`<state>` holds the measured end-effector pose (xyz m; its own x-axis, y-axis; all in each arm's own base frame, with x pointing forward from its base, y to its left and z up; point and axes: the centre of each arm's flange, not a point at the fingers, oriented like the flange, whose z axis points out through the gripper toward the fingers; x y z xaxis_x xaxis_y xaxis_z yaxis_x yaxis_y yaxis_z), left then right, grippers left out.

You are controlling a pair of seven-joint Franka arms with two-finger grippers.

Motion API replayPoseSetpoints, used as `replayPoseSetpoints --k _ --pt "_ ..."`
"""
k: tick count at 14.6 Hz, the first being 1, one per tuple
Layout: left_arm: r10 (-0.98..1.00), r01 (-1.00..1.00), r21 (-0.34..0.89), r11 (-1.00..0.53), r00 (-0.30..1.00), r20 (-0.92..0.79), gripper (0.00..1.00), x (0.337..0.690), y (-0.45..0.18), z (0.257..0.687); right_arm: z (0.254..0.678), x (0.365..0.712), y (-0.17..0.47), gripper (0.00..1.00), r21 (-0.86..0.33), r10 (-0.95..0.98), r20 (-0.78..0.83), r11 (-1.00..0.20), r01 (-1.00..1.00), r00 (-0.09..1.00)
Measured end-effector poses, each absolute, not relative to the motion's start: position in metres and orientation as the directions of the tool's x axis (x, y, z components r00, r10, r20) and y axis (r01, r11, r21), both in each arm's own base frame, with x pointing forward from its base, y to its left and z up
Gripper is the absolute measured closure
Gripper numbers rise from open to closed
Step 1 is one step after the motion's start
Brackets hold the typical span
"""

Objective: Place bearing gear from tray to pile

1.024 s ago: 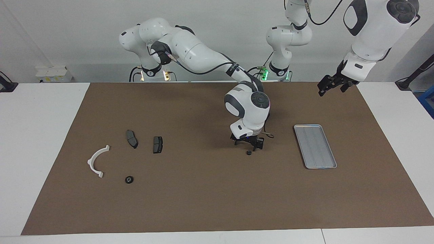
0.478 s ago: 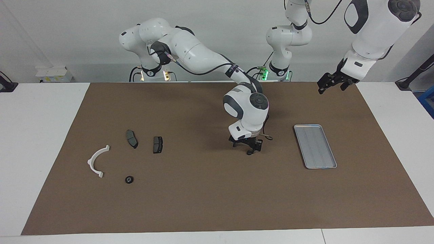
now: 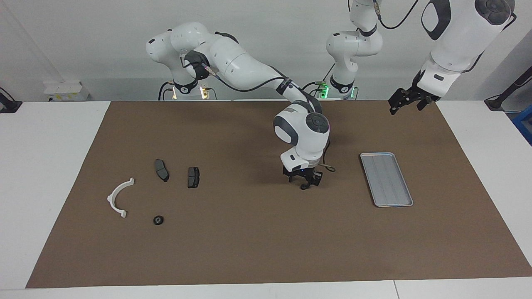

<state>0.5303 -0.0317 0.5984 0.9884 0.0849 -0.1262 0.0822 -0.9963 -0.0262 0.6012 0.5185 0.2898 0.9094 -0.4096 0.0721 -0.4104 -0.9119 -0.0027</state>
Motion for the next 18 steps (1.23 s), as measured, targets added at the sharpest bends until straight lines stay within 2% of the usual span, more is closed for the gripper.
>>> replayPoseSetpoints --k 1,7,9,11,13,15,16,18 --pt "0.085 0.082 -0.026 -0.996 0.988 -0.126 0.00 0.530 -0.032 0.598 0.290 0.601 0.518 0.77 -0.003 -0.410 0.072 -0.912 -0.411 0.909" --pt "0.085 0.082 -0.026 -0.996 0.988 -0.127 0.00 0.530 -0.032 0.598 0.290 0.604 0.516 0.77 -0.001 -0.408 0.073 -0.912 -0.409 0.910" --pt "0.085 0.082 -0.026 -0.996 0.988 -0.127 0.00 0.530 -0.032 0.598 0.293 0.615 0.496 0.77 0.041 -0.379 0.062 -0.923 -0.382 0.923" --pt "0.085 0.082 -0.026 -0.996 0.988 -0.127 0.00 0.530 -0.032 0.598 0.326 0.643 0.446 0.77 0.085 -0.309 0.038 -0.946 -0.311 0.950" --pt "0.085 0.082 -0.026 -0.996 0.988 -0.127 0.00 0.530 -0.032 0.598 0.382 0.678 0.369 0.77 0.096 -0.201 0.015 -0.975 -0.202 0.979" --pt "0.085 0.082 -0.026 -0.996 0.988 -0.127 0.00 0.530 -0.032 0.598 0.418 0.708 0.288 0.77 0.089 -0.094 0.007 -0.992 -0.094 0.996" --pt "0.085 0.082 -0.026 -0.996 0.988 -0.127 0.00 0.530 -0.032 0.598 0.420 0.720 0.252 0.77 0.087 -0.045 0.000 -0.995 -0.044 0.999" --pt "0.085 0.082 -0.026 -0.996 0.988 -0.127 0.00 0.530 -0.032 0.598 0.397 0.740 0.196 0.77 0.082 0.022 -0.006 -0.996 0.023 1.000"
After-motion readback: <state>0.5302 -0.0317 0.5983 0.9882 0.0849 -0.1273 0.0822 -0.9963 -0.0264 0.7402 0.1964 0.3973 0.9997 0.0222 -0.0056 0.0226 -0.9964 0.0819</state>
